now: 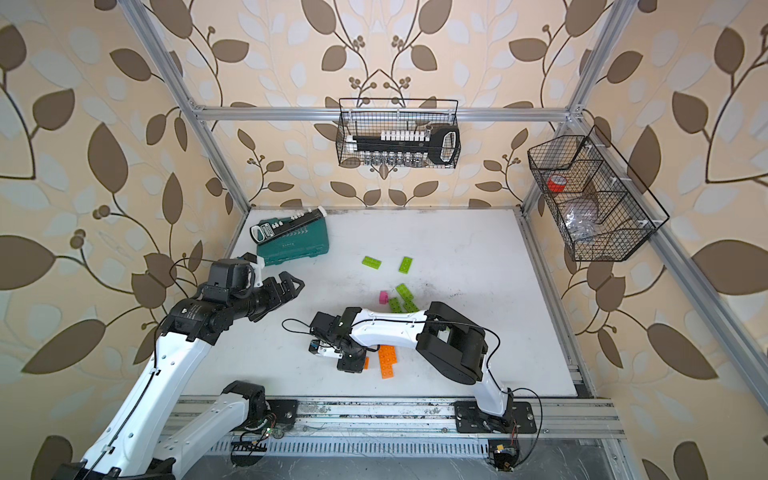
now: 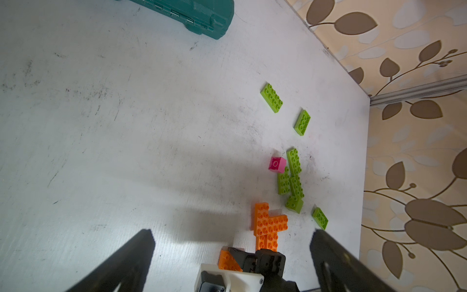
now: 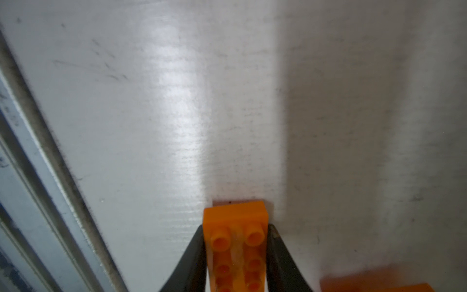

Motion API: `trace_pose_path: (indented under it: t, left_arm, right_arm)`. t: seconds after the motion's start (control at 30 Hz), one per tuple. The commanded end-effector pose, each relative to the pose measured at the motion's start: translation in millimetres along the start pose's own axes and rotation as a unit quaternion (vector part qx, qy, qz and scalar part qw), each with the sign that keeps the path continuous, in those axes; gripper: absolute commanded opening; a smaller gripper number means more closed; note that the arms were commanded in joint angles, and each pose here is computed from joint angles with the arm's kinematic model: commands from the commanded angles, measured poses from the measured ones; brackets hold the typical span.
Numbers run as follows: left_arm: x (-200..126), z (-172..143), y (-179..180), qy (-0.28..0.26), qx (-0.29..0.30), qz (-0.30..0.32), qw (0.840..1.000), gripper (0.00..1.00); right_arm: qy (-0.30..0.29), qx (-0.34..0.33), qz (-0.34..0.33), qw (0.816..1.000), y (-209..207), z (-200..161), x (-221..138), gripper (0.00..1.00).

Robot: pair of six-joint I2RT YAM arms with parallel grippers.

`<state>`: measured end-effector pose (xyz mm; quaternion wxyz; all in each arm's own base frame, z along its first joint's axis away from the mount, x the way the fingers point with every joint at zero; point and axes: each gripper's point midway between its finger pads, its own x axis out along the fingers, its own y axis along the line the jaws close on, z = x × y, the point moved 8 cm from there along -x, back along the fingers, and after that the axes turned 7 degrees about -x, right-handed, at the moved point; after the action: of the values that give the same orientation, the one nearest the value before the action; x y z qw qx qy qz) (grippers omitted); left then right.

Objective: Assemble a small pinwheel with lego
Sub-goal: Place the lego brick at the center of the board, then pick up the lego brick from the center of the board.

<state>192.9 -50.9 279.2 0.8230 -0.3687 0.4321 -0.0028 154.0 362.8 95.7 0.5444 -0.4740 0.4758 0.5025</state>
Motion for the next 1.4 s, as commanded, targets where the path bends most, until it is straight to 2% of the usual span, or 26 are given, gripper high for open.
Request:
trace_pose_path:
  t: [0.0, 0.17, 0.23, 0.33, 0.4, 0.53, 0.57, 0.63, 0.7, 0.83, 0.9, 1.03, 1.13, 1.37]
  left_arm:
    - [-1, 1, 4, -0.009, 0.001, 0.011, 1.000, 0.99]
    - [0, 0, 8, -0.007, 0.001, 0.019, 1.000, 0.99]
    - [3, -1, 9, -0.005, 0.000, 0.020, 1.000, 0.99]
    - [12, -3, 11, 0.013, -0.001, 0.018, 1.000, 0.99]
    - [23, -7, 12, 0.037, -0.002, 0.006, 0.999, 0.99]
    - [48, -18, 18, 0.077, -0.019, 0.002, 0.997, 0.99]
    - [54, -23, 18, 0.086, -0.016, 0.007, 0.996, 0.99]
    - [63, -35, 16, 0.102, -0.003, 0.019, 0.995, 0.97]
    - [74, -56, 9, 0.119, 0.022, 0.033, 0.992, 0.94]
    - [96, -99, 7, 0.151, 0.055, 0.061, 0.985, 0.83]
    - [107, -119, 11, 0.165, 0.063, 0.074, 0.982, 0.75]
    - [122, -141, 26, 0.181, 0.034, 0.081, 0.980, 0.64]
    - [124, -141, 34, 0.172, 0.024, 0.087, 0.981, 0.62]
    - [115, -131, 39, 0.149, 0.030, 0.098, 0.983, 0.63]
  right_arm:
    - [-0.007, 0.000, -0.008, 1.000, 0, 3, -6, 0.37]
    - [-0.040, 0.031, -0.025, 0.998, -2, 2, -25, 0.37]
    - [-0.063, 0.072, -0.041, 0.995, -5, 2, -38, 0.36]
    - [-0.113, 0.184, -0.062, 0.975, -8, -4, -63, 0.35]
    - [-0.149, 0.289, -0.054, 0.944, -5, -11, -75, 0.35]
    - [-0.193, 0.437, -0.051, 0.877, 0, -33, -92, 0.38]
    - [-0.194, 0.477, -0.059, 0.855, 0, -41, -94, 0.44]
    - [-0.178, 0.546, -0.064, 0.816, 2, -55, -97, 0.46]
    - [-0.158, 0.590, -0.063, 0.789, 8, -64, -94, 0.49]
    - [-0.131, 0.638, -0.070, 0.756, 20, -71, -84, 0.48]
    - [-0.124, 0.651, -0.070, 0.745, 24, -70, -78, 0.44]
    - [-0.116, 0.656, -0.063, 0.743, 29, -61, -69, 0.33]
    - [-0.096, 0.653, -0.059, 0.749, 29, -55, -58, 0.28]
    - [-0.068, 0.647, -0.032, 0.759, 33, -42, -32, 0.26]
